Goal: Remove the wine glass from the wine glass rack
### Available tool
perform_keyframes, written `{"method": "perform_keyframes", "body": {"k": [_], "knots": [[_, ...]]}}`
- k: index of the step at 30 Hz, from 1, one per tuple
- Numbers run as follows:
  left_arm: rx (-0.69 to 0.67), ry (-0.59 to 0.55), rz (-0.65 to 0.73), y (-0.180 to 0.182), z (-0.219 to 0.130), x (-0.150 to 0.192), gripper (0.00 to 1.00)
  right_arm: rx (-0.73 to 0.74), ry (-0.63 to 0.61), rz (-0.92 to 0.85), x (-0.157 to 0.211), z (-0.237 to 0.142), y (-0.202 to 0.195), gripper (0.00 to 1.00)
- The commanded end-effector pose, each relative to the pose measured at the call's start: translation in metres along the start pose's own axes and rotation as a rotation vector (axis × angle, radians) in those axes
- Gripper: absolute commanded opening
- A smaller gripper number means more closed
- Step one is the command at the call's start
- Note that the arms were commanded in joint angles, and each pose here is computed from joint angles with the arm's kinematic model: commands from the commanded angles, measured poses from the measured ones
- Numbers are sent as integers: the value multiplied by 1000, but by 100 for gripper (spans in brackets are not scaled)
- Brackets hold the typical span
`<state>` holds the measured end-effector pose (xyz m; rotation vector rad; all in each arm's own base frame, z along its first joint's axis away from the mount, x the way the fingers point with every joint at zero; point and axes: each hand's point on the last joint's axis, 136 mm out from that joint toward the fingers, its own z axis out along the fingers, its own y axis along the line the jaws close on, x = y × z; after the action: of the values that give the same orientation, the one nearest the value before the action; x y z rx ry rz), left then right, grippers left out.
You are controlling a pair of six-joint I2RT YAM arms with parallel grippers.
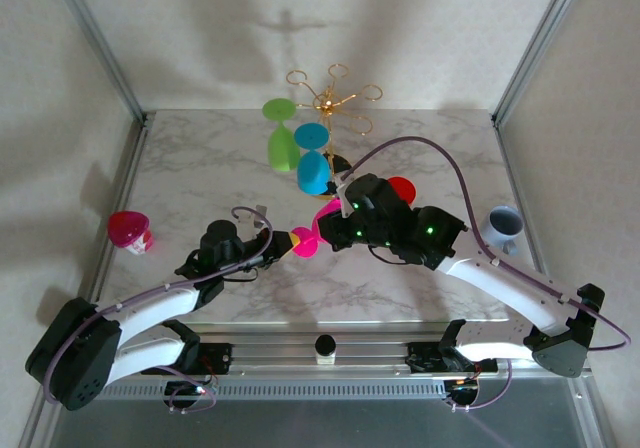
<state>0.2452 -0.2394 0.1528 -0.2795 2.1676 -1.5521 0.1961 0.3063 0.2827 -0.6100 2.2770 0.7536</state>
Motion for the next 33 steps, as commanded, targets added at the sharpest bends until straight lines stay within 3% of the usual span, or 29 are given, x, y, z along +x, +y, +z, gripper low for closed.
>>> {"method": "perform_keyframes", "body": {"k": [1,3,11,25,33], "knots": [[21,-37,7,-5,-2,-10,0,8,-18,10,-6,-3,-1,5],[17,-38,7,-5,-2,-10,0,11,-19,12,-6,-3,-2,0],[-4,-45,4,-2,-3,-13,1,18,-34,18,-7,-4,-4,0],[-76,-84,17,5,-9,-21,20,65,-38,16,-6,-4,-13,0],[-222,-110,64,17,-19,-29,24,142,-4,16,1,2,-27,0]]}}
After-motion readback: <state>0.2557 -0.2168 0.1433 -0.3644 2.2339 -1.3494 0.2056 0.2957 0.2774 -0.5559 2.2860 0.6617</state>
